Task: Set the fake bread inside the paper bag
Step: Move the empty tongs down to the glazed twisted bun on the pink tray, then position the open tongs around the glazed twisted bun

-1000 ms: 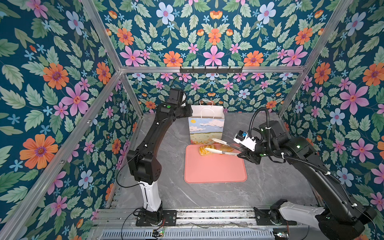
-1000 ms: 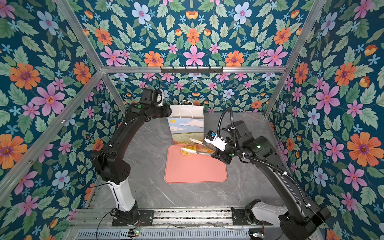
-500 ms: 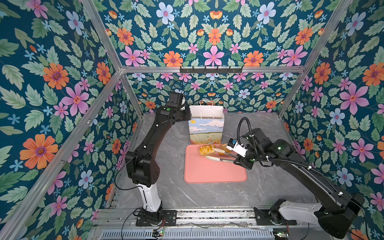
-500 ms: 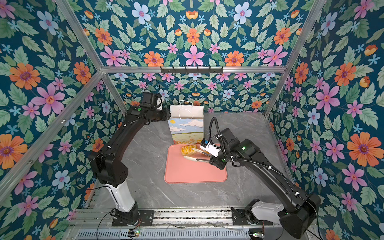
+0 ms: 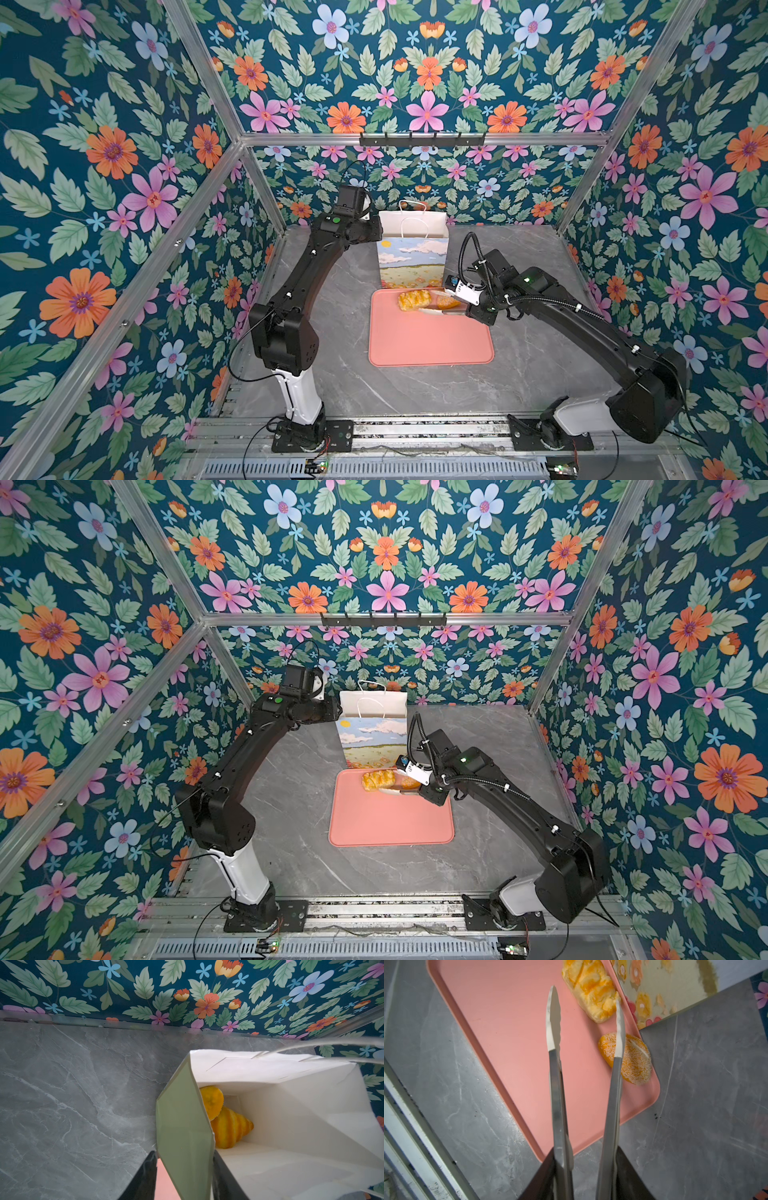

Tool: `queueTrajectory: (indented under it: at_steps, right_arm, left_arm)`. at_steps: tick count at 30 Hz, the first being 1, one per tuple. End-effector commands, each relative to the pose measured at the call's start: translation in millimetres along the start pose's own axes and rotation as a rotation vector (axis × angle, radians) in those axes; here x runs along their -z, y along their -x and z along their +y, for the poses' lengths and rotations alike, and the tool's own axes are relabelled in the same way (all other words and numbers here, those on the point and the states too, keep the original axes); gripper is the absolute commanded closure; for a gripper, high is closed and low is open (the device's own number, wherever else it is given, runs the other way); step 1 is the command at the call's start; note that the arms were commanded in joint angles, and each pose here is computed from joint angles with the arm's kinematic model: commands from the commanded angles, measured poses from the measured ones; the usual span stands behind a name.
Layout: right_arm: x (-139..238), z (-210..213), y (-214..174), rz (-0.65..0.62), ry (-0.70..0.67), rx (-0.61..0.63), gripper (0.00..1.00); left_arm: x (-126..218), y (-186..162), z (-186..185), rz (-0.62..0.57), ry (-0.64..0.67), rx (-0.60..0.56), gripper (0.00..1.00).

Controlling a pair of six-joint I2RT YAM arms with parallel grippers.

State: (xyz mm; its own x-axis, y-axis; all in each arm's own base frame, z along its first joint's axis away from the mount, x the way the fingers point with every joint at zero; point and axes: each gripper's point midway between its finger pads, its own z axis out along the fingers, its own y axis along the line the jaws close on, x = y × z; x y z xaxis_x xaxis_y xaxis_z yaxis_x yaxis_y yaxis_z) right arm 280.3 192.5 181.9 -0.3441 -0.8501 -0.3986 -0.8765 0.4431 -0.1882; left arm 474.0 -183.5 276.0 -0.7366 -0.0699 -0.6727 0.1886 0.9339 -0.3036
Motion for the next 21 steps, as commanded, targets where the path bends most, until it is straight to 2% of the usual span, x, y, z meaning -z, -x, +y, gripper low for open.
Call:
queueTrajectory:
  at_steps: [1,9,21]
  right_arm:
    - [-1,-12,9,-0.014,-0.030,0.059,0.55]
    - [-11,-20,22,-0.032,0.001,0.099,0.54]
    - [-32,-18,20,-0.003,0.049,0.086,0.54]
  left_arm:
    - [2,4,1,-0.015,0.003,-0.015,0.57]
    - [2,4,5,-0.016,0.009,-0.014,0.57]
    - [-1,5,6,-0.013,0.002,-0.007,0.57]
